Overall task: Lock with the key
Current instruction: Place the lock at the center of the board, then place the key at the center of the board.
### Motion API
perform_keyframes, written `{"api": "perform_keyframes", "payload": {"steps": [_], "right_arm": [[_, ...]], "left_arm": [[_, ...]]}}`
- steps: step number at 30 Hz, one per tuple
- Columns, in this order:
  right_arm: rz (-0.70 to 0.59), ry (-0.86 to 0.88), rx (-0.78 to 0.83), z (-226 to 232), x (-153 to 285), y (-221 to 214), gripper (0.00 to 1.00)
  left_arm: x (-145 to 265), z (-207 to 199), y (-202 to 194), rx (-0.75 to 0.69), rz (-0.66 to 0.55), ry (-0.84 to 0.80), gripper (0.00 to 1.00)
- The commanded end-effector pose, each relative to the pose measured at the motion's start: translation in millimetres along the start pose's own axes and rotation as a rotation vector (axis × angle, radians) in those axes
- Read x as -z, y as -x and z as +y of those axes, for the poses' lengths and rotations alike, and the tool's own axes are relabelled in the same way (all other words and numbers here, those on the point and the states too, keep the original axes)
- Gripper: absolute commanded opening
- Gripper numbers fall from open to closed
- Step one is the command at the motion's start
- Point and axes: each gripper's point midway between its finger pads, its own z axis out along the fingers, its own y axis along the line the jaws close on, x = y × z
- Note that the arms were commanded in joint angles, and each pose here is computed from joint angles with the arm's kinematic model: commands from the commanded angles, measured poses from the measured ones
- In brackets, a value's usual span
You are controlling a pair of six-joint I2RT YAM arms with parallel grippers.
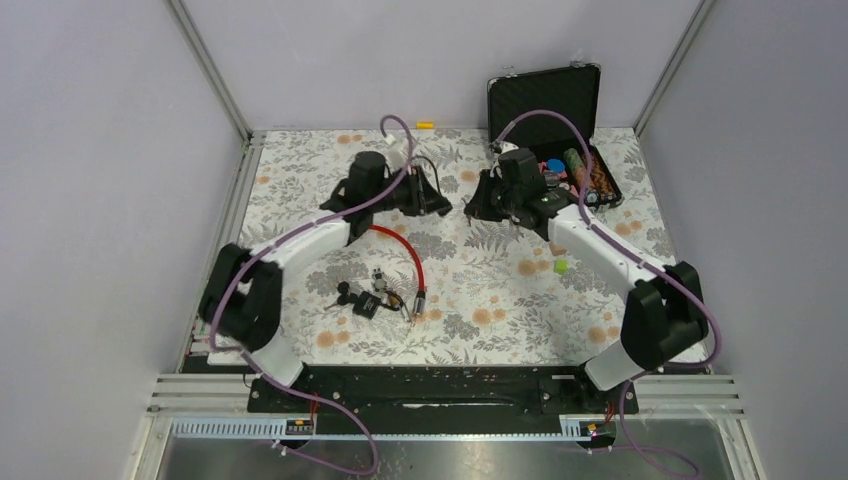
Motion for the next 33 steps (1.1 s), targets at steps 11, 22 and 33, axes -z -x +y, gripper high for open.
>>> {"api": "perform_keyframes", "payload": {"steps": [11, 22, 33], "right_arm": [[-0.110, -0.320, 0.032, -104.5, -77.3, 20.6, 0.00], [0.023, -0.354, -0.030, -116.4, -101.8, 7.9, 0.06], [0.095, -0.391, -0.074, -116.3, -74.2, -9.4, 0.56]], "left_arm": [[-111.6, 69.7, -64.3, 0.206, 0.225, 0.089, 0.11], [-97.9, 97.1, -59.1, 0.232, 0.213, 0.222, 0.59], [1.5, 106.3, -3.5, 0.091, 0.053, 0.412, 0.61]]}}
